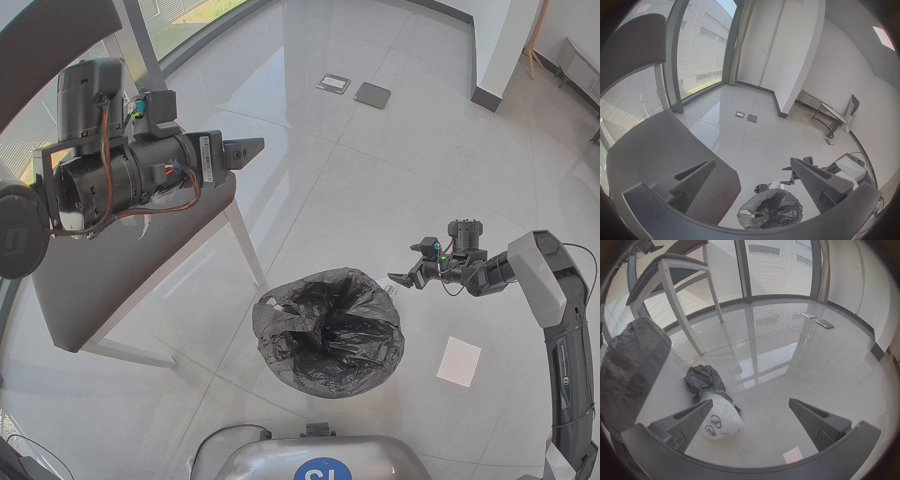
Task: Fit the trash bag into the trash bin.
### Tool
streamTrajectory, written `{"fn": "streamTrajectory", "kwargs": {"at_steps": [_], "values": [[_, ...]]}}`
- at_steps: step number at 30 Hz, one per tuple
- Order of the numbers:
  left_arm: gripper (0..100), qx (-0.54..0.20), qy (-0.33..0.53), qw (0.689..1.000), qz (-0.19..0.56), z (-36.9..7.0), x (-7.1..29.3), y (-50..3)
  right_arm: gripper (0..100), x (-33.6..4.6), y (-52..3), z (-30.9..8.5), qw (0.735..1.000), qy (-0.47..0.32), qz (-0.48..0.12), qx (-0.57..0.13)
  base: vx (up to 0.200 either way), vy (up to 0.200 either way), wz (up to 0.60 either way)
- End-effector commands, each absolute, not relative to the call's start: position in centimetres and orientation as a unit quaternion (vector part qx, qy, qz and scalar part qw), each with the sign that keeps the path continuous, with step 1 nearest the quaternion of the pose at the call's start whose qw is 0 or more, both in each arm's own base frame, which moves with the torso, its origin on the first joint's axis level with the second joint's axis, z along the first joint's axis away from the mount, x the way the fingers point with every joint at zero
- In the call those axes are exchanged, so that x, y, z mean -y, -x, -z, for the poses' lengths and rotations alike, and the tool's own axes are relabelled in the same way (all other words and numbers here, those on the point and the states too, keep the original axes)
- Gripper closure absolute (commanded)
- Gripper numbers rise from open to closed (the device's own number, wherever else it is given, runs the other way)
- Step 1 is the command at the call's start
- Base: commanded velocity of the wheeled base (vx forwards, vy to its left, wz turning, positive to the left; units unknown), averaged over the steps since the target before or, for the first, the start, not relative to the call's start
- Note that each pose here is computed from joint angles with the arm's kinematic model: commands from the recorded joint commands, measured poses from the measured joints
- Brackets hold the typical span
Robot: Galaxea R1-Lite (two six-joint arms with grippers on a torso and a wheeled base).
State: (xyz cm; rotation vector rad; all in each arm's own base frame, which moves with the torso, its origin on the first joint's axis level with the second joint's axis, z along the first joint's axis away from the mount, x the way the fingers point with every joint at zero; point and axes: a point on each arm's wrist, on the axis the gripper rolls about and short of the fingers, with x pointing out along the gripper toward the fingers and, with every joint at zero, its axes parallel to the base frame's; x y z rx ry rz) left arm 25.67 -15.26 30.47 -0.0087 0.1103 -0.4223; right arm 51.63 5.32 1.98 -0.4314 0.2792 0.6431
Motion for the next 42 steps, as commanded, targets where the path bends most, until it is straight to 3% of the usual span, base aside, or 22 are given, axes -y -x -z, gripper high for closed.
{"fn": "streamTrajectory", "kwargs": {"at_steps": [1,14,19,35,36,42], "values": [[0,-0.061,0.003,0.977,0.204,-30.1,14.6,-25.1,0,-6.4,-53.3,2.1,0.910,0.205,-0.325,-0.155,0.000,0.000,0.00],[0,-0.047,0.004,0.978,0.205,-30.4,14.4,-25.2,0,-8.9,-54.0,4.4,0.903,0.204,-0.348,-0.149,0.000,0.000,0.00],[0,-0.044,0.005,0.978,0.205,-30.6,14.4,-25.2,0,-8.9,-53.8,6.1,0.896,0.196,-0.358,-0.175,0.000,0.000,0.00],[0,-0.033,0.007,0.978,0.207,-31.2,15.0,-25.9,0,-9.5,-53.8,5.2,0.894,0.189,-0.375,-0.157,0.000,0.000,0.00],[0,-0.034,0.007,0.978,0.207,-31.2,15.0,-25.9,100,-9.5,-53.8,5.2,0.894,0.188,-0.375,-0.156,0.000,0.000,0.00],[0,-0.035,0.007,0.978,0.207,-31.2,15.0,-25.9,100,-9.5,-53.8,4.9,0.895,0.186,-0.374,-0.154,0.000,0.000,0.00]]}}
